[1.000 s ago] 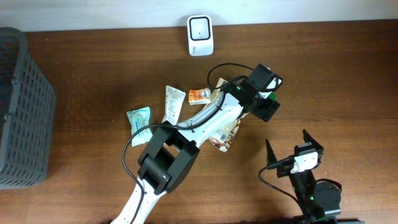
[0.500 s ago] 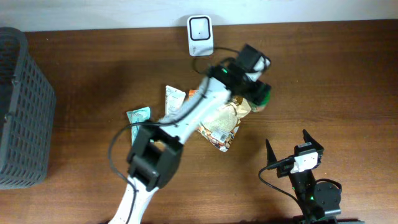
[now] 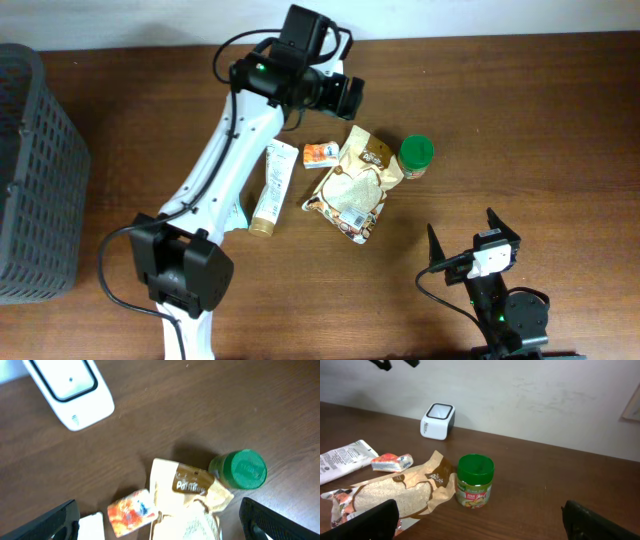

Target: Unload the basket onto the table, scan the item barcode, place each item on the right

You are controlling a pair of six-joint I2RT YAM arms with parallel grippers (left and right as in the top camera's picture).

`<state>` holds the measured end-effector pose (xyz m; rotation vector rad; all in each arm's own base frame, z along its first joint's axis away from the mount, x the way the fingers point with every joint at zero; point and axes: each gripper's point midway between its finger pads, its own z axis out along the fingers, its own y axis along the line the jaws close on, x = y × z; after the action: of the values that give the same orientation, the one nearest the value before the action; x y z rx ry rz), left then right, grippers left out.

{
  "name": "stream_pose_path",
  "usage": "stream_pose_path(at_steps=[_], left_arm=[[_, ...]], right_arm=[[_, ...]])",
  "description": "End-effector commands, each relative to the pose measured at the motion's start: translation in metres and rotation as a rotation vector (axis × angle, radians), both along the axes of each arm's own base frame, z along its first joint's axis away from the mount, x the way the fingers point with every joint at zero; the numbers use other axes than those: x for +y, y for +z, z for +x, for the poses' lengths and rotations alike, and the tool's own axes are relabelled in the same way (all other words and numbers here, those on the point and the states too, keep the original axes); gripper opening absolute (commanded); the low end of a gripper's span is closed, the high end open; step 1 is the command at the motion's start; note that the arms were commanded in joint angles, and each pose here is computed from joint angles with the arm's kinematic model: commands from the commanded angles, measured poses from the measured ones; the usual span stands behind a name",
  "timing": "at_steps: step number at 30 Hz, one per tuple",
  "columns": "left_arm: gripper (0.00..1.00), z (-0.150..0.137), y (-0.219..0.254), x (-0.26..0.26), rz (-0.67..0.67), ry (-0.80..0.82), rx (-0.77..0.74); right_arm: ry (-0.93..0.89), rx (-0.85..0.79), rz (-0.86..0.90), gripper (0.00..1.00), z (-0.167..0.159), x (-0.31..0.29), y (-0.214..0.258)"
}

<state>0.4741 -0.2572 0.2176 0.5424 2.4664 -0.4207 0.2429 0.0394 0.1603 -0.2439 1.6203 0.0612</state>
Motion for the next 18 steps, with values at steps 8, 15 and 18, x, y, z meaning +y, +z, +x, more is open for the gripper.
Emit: stream_pose_path(at_steps=[8,15,18], left_arm=[[0.99,0.005,-0.017,0.196,0.075,0.314,0.207],[0.99,-0.003,-0.023,0.275,0.06,0.468,0.267],[0.99,-0.007,-0.028,0.284,0.064,0.479,0.285]], right_arm=[[0.0,0.006,-0.001,0.98,0.0,0.001,-0.003],[0.0,0.006,-0.001,0.98,0.0,0.001,-0.003],[0.0,0.006,-0.001,0.98,0.0,0.001,-0.003]])
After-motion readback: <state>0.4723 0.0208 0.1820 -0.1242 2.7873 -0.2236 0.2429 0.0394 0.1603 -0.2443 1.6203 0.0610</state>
